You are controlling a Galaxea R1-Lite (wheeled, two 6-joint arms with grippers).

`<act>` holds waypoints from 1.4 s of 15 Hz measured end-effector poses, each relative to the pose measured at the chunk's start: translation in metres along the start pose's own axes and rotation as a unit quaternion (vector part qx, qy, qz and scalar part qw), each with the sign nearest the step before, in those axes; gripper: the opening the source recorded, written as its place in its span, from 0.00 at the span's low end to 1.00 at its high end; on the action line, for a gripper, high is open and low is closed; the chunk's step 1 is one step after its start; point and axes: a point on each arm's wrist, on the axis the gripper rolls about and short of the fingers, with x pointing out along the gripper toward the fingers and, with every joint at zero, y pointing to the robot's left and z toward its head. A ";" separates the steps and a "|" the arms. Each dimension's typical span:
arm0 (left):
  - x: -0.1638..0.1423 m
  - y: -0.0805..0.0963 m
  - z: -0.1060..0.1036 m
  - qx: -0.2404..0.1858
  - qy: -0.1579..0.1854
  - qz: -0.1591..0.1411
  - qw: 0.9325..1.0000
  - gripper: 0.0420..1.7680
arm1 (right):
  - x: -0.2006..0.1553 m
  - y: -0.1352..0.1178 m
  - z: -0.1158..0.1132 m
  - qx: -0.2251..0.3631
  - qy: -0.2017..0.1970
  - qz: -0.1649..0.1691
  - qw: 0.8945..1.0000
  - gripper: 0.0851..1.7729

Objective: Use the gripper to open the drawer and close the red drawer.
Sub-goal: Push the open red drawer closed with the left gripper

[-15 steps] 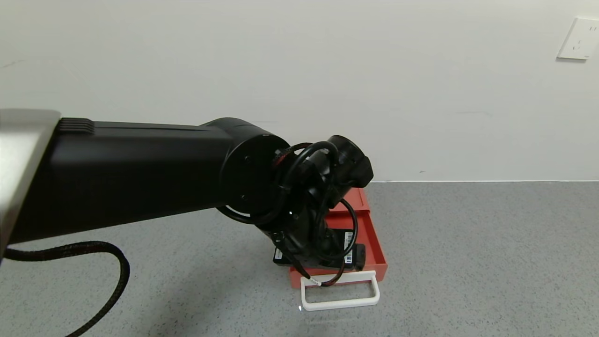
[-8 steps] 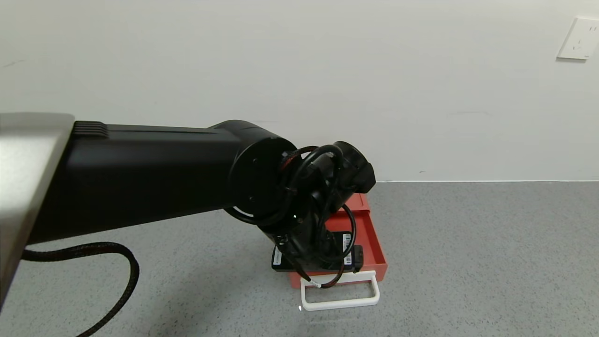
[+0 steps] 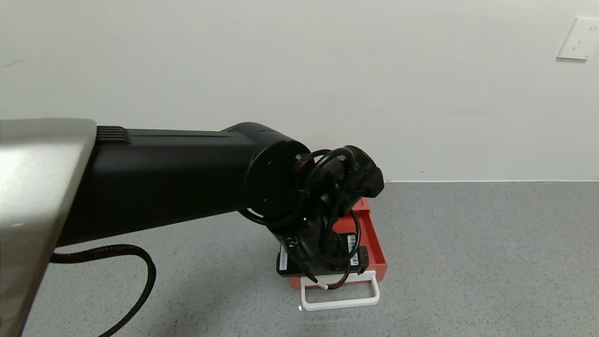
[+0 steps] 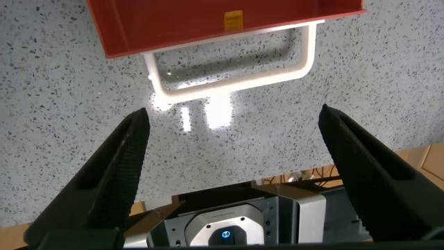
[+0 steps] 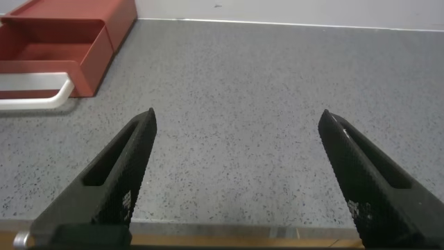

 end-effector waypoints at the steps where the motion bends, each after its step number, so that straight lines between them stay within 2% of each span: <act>1: 0.000 -0.001 0.000 0.001 0.001 -0.001 1.000 0.99 | 0.000 0.000 0.000 0.000 0.000 0.000 1.000 0.96; 12: 0.002 -0.002 -0.001 0.000 0.001 -0.001 1.000 0.99 | 0.000 0.000 0.000 0.000 0.000 0.000 1.000 0.96; 21: 0.043 -0.015 0.003 -0.004 0.019 0.018 1.000 0.99 | 0.000 0.000 0.000 0.000 0.000 0.000 1.000 0.96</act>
